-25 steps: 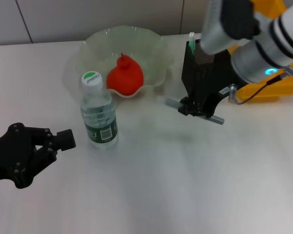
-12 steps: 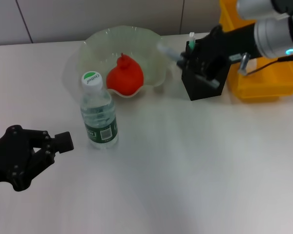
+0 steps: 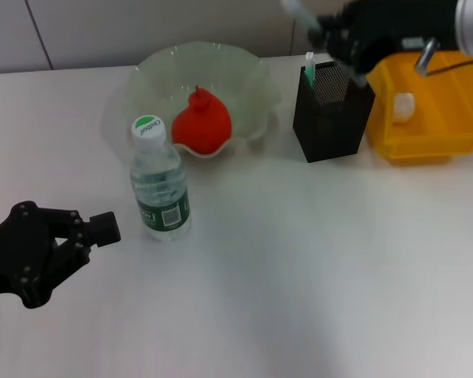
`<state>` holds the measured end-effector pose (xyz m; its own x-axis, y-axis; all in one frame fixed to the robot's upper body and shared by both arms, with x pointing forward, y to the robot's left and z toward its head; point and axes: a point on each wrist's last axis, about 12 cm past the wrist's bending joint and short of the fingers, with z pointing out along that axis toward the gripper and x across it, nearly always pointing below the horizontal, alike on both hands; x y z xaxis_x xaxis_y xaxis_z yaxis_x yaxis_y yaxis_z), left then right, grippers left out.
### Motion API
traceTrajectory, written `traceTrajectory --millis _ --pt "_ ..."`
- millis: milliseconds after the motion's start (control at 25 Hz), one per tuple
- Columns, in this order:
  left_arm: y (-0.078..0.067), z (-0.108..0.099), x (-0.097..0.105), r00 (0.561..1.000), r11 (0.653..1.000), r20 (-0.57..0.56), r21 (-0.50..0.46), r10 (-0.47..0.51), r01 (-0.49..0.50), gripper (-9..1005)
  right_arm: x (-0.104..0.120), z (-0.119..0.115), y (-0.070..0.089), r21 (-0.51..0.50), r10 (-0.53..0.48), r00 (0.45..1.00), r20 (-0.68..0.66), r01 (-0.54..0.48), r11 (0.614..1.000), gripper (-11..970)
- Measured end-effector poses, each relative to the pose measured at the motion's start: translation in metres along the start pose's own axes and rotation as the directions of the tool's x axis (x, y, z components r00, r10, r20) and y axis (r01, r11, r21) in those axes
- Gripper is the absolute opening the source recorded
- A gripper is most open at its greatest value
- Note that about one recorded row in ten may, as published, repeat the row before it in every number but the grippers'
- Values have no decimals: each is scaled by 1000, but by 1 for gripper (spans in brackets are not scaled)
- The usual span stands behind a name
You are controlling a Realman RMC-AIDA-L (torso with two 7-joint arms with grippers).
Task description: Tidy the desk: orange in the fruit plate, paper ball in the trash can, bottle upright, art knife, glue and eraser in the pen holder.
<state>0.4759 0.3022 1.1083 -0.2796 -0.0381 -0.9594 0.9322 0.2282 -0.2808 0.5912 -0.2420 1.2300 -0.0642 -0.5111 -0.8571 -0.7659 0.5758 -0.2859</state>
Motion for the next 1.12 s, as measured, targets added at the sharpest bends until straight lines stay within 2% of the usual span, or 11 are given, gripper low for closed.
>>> traceTrajectory --millis 240,400,480,520,680,800,1120 --pt "0 0 1 1000 1000 3 -7 -3 3 -2 10 -14 -12 56 11 992 123 -18 998 131" --pt "0 0 1 1000 1000 10 -15 -4 4 -2 35 -19 -20 73 56 968 245 -76 994 131" --pt "0 0 1 1000 1000 11 -15 -4 4 -2 40 -19 -20 76 62 962 266 -85 993 131" --pt "0 1 2 1000 1000 13 -14 -4 4 -2 51 -18 -21 88 63 955 290 -92 992 131" --pt "0 2 2 1000 1000 20 -17 -5 5 -2 66 -14 -21 103 61 950 307 -97 990 131" --pt "0 2 2 1000 1000 30 -25 -5 6 -2 82 -9 -25 133 84 936 342 -137 982 131" --pt "-1 0 5 999 999 42 -35 -17 19 -2 100 7 -29 148 88 936 340 -145 978 131"
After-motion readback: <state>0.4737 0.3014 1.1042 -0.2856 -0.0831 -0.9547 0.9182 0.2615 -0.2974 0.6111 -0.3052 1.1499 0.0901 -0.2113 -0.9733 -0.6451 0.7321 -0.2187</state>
